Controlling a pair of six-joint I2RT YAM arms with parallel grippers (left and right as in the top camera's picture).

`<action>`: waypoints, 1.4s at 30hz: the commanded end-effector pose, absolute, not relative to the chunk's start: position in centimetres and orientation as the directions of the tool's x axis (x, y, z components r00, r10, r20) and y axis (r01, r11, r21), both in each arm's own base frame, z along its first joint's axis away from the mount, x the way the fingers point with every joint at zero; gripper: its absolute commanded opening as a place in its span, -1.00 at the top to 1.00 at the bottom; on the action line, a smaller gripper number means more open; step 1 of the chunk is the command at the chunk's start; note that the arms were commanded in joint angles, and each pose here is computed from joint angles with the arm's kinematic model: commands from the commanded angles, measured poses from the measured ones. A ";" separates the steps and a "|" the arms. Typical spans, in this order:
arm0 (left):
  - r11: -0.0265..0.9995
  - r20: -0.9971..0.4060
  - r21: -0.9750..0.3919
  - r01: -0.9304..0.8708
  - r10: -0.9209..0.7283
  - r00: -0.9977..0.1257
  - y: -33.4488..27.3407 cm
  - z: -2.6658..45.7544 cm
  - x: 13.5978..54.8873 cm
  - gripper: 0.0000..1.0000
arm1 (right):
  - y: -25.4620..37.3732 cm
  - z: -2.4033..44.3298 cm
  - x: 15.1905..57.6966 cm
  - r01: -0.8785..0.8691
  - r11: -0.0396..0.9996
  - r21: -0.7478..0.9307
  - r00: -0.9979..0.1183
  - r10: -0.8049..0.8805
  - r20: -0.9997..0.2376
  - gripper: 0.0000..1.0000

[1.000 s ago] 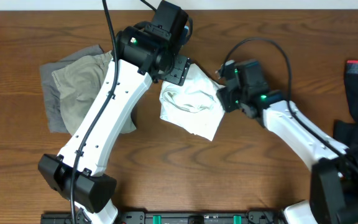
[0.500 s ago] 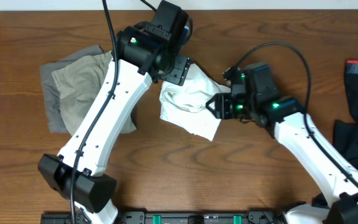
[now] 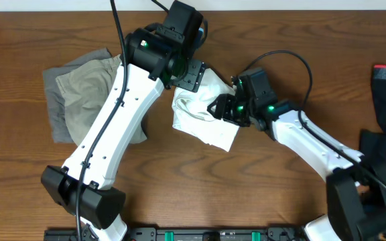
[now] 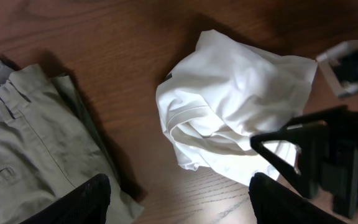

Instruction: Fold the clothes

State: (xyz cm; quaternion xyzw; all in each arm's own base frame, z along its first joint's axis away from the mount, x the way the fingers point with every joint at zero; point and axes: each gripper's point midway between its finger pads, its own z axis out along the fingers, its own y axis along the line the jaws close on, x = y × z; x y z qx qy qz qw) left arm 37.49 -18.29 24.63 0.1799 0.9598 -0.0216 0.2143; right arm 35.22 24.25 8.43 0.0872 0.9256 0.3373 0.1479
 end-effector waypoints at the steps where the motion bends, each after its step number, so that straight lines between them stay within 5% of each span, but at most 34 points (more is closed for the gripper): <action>1: 0.938 -0.418 0.040 0.344 0.328 -0.847 -18.1 24.6 37.6 -0.46 | 24.9 8.8 36.6 0.067 0.738 0.672 -0.924 0.300 -0.237 0.46; 3: 0.938 -0.419 0.040 0.344 0.328 -0.847 -18.1 24.6 37.6 -0.46 | 24.9 9.9 37.7 0.004 0.732 0.682 -0.906 0.291 -0.307 0.82; 7: 0.938 -0.417 0.041 0.344 0.329 -0.847 -18.0 24.6 37.6 -0.46 | 23.4 12.2 39.0 -0.024 0.718 0.696 -0.874 0.322 -0.363 0.98; 26: 0.938 -0.416 0.041 0.344 0.329 -0.848 -18.0 24.6 37.6 -0.46 | 10.3 12.4 43.4 0.097 0.890 0.445 -0.725 0.370 -0.582 0.85; 29: 0.938 -0.416 0.040 0.344 0.329 -0.848 -18.0 24.6 37.6 -0.46 | 8.4 12.0 43.9 0.164 0.911 0.377 -0.690 0.379 -0.616 0.81; 32: 0.938 -0.416 0.040 0.344 0.329 -0.848 -18.0 24.6 37.6 -0.46 | 7.2 11.9 44.1 0.198 0.925 0.323 -0.670 0.368 -0.644 0.40; 36: 0.938 -0.415 0.040 0.344 0.329 -0.848 -18.0 24.6 37.5 -0.46 | 11.2 12.9 43.2 -0.040 0.909 0.415 -0.742 0.251 -0.622 0.06; 39: 0.938 -0.415 0.040 0.344 0.329 -0.848 -18.0 24.6 37.5 -0.46 | 14.7 13.7 41.1 -0.172 0.813 0.556 -0.809 0.205 -0.551 0.01; 42: 0.938 -0.416 0.040 0.344 0.329 -0.848 -18.0 24.6 37.6 -0.46 | 15.6 12.5 38.9 -0.058 0.765 0.641 -0.884 0.259 -0.389 -0.04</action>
